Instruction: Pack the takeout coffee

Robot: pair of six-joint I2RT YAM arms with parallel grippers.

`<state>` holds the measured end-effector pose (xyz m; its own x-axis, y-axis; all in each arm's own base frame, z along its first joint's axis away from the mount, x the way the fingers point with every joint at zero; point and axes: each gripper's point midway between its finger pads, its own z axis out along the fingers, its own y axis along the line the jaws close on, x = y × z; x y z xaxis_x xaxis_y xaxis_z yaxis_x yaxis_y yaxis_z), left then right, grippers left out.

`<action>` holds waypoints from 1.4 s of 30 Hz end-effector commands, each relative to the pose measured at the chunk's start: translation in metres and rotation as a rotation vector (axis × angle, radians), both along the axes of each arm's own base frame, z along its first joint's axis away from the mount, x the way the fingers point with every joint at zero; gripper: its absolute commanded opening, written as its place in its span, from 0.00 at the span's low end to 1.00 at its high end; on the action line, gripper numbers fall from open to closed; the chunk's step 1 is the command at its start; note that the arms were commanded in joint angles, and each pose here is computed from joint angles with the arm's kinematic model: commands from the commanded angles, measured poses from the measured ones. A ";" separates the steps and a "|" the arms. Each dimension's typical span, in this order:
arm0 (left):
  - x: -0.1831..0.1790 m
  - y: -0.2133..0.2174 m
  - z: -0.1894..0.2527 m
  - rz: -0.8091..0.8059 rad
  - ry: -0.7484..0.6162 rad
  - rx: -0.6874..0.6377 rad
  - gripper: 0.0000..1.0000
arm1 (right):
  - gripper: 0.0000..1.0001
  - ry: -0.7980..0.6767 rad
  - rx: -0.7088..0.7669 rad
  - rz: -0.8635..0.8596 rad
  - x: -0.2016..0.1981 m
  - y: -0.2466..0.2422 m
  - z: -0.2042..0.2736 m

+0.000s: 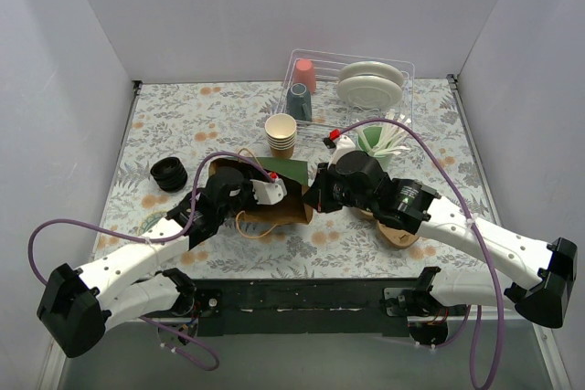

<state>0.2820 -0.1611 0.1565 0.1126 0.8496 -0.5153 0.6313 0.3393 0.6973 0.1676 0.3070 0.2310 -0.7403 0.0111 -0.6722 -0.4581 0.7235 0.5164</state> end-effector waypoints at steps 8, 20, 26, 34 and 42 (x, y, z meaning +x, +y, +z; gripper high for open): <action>0.011 0.002 0.029 0.044 -0.055 -0.051 0.42 | 0.01 -0.026 0.025 0.021 0.000 0.004 0.017; -0.001 0.004 0.048 0.047 -0.035 -0.115 0.43 | 0.01 -0.024 0.024 0.004 0.008 0.006 0.021; -0.010 0.007 0.046 0.047 -0.002 -0.126 0.45 | 0.01 -0.020 0.036 -0.001 0.012 0.009 0.025; -0.012 0.007 0.057 0.058 0.003 -0.163 0.50 | 0.01 -0.020 0.058 -0.001 0.017 0.012 0.034; -0.020 0.010 0.064 0.064 0.023 -0.189 0.51 | 0.01 -0.005 0.067 -0.009 0.020 0.013 0.034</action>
<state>0.2656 -0.1520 0.1986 0.0426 0.7800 -0.6243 0.6294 0.4643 0.6231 0.1844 0.3150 0.2436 -0.7440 0.0293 -0.6676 -0.4474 0.7202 0.5303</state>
